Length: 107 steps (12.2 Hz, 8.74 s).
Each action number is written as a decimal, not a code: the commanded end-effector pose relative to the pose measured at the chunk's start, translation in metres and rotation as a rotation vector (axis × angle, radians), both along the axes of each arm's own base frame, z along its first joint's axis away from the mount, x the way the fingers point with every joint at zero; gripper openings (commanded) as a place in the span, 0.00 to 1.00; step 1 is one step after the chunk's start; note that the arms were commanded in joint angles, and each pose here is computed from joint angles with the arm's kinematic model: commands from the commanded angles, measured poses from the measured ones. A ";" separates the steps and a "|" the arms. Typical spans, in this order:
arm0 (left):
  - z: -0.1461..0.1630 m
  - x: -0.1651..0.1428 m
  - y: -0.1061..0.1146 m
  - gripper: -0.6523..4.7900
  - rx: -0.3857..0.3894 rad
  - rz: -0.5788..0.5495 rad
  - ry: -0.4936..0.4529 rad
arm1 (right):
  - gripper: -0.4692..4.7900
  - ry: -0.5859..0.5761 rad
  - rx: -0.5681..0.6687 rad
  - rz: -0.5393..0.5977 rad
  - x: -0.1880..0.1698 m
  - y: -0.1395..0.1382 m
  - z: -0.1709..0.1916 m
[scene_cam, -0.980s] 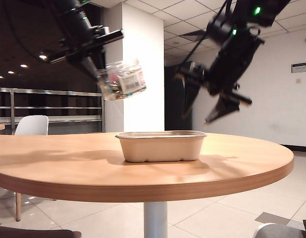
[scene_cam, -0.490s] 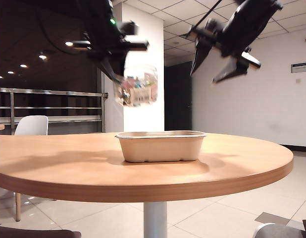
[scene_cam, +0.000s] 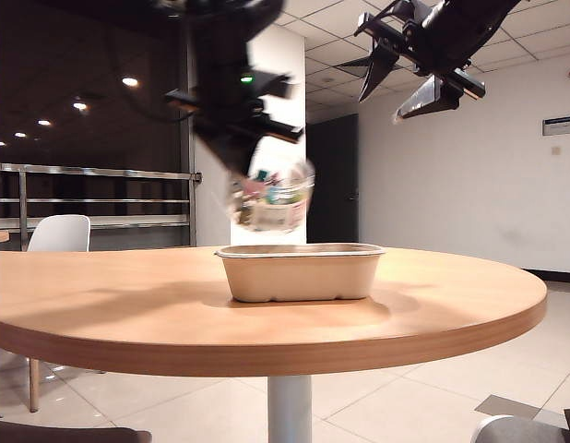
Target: Pick up the box filled with clips, pour some clips from it into the rectangular paper box, and then put the clip box back on the table.
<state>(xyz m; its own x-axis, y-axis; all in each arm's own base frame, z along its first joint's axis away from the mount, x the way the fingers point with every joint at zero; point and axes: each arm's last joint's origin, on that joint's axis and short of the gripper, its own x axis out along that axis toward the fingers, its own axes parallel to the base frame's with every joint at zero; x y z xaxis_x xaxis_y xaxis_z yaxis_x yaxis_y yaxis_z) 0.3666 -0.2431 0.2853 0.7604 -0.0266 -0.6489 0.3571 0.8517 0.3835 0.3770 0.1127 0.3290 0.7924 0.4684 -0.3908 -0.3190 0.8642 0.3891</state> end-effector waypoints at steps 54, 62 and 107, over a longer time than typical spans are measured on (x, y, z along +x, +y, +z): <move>-0.102 -0.034 -0.005 0.11 0.387 -0.407 -1.176 | 0.60 -0.011 -0.084 0.161 0.002 -0.050 -0.001; -0.092 -0.028 0.007 0.11 0.337 -0.404 -1.204 | 0.64 -0.017 -0.100 0.505 -0.002 -0.023 -0.020; -0.107 -0.025 0.008 0.11 0.202 -0.370 -1.083 | 1.00 -0.243 -0.420 0.573 -0.002 -0.001 -0.021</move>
<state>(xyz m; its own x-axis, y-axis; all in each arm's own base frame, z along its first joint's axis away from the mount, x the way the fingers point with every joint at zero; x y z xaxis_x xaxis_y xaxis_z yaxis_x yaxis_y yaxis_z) 0.3428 -0.2351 0.1724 0.9025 -0.3482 0.2535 0.0406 0.6548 0.7547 0.3748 0.1116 0.3037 0.5457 0.6796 -0.4903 -0.7997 0.5971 -0.0624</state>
